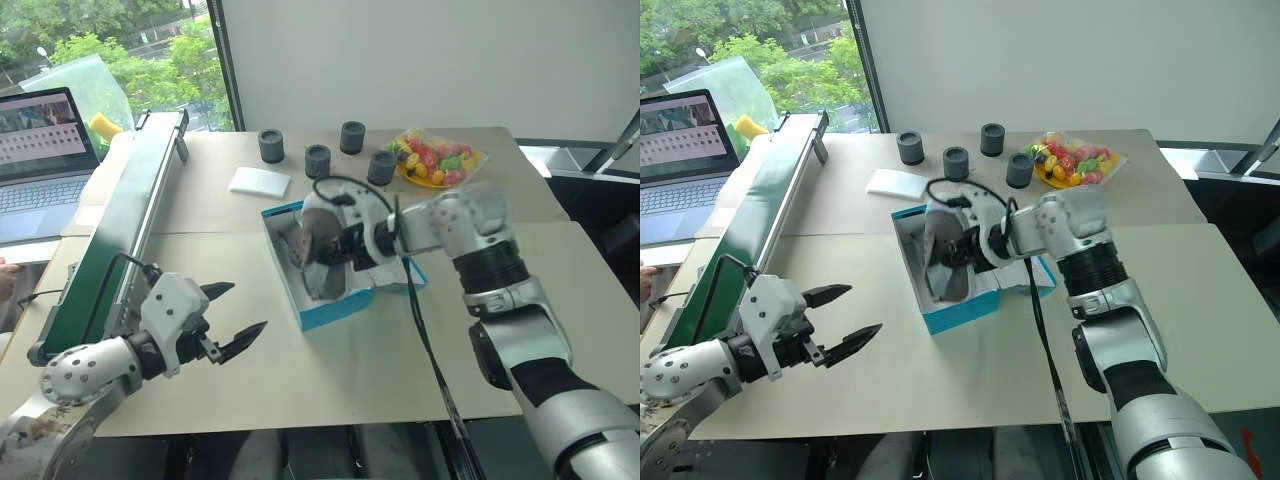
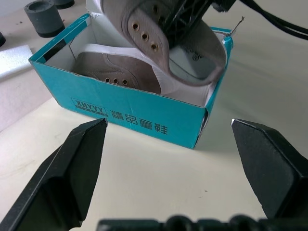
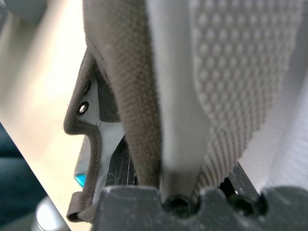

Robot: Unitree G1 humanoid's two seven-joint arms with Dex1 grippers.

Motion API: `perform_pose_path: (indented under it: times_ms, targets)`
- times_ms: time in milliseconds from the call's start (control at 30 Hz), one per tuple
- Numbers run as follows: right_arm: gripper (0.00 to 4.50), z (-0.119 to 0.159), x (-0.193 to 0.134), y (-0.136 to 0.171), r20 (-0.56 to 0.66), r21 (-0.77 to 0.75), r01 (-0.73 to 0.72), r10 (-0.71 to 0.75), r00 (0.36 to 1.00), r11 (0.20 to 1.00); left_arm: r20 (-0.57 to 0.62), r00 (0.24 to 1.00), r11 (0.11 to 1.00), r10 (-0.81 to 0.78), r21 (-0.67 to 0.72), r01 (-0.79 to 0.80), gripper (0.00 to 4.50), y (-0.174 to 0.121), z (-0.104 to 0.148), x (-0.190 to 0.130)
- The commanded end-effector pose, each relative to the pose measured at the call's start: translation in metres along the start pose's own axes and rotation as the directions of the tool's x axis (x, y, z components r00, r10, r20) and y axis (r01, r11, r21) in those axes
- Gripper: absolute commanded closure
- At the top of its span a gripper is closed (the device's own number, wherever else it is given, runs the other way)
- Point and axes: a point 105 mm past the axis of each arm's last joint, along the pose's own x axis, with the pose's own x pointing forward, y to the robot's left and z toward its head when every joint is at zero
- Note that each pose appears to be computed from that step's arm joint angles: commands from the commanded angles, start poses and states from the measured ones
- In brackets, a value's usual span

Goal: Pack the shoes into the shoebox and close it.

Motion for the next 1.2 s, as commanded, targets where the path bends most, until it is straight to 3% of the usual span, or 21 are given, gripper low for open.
perform_pose_path:
  times_ms: [33, 333, 533, 567, 633, 800, 1000, 1167, 1200]
  targets:
    - [3.79, 0.008, 0.015, 0.005, -0.028, -0.104, 0.005, -0.008, 1.000, 0.995, 0.026, 1.000, 0.999, -0.010, 0.031, 0.009, 0.08, -0.002, 0.006, 0.002]
    - [3.79, 0.003, 0.051, 0.004, -0.196, -0.326, -0.038, -0.029, 0.980, 0.945, 0.028, 1.000, 1.000, -0.005, 0.019, 0.004, 0.08, -0.005, 0.004, 0.002]
    - [3.79, -0.002, 0.067, 0.006, -0.250, -0.317, -0.058, -0.025, 0.968, 0.947, 0.031, 1.000, 1.000, 0.001, 0.018, -0.002, 0.08, -0.006, 0.004, 0.004]
    - [3.13, 0.002, 0.067, 0.005, -0.233, -0.307, -0.048, -0.026, 0.972, 0.950, 0.031, 1.000, 1.000, 0.002, 0.018, -0.003, 0.00, -0.006, 0.004, 0.003]
    - [2.71, 0.014, 0.063, 0.009, -0.185, -0.273, -0.051, 0.000, 0.983, 0.961, 0.031, 1.000, 1.000, 0.005, 0.019, -0.005, 0.00, -0.005, 0.004, 0.003]
    - [1.11, 0.052, 0.044, 0.015, -0.045, -0.271, -0.030, 0.018, 0.999, 0.962, 0.034, 0.999, 1.000, 0.001, 0.015, -0.002, 0.00, -0.005, 0.004, 0.005]
    - [1.11, 0.079, 0.014, 0.006, 0.091, -0.230, 0.014, 0.008, 0.996, 0.973, 0.039, 0.999, 1.000, -0.005, 0.018, 0.004, 0.00, -0.003, 0.006, 0.009]
    - [1.11, 0.079, 0.012, 0.008, 0.157, -0.184, -0.015, 0.045, 0.987, 0.983, 0.039, 0.999, 1.000, -0.005, 0.021, 0.004, 0.00, -0.001, 0.007, 0.009]
    - [1.35, 0.077, 0.014, 0.009, 0.167, -0.178, -0.023, 0.054, 0.984, 0.984, 0.038, 0.999, 1.000, -0.005, 0.020, 0.004, 0.00, -0.001, 0.007, 0.009]
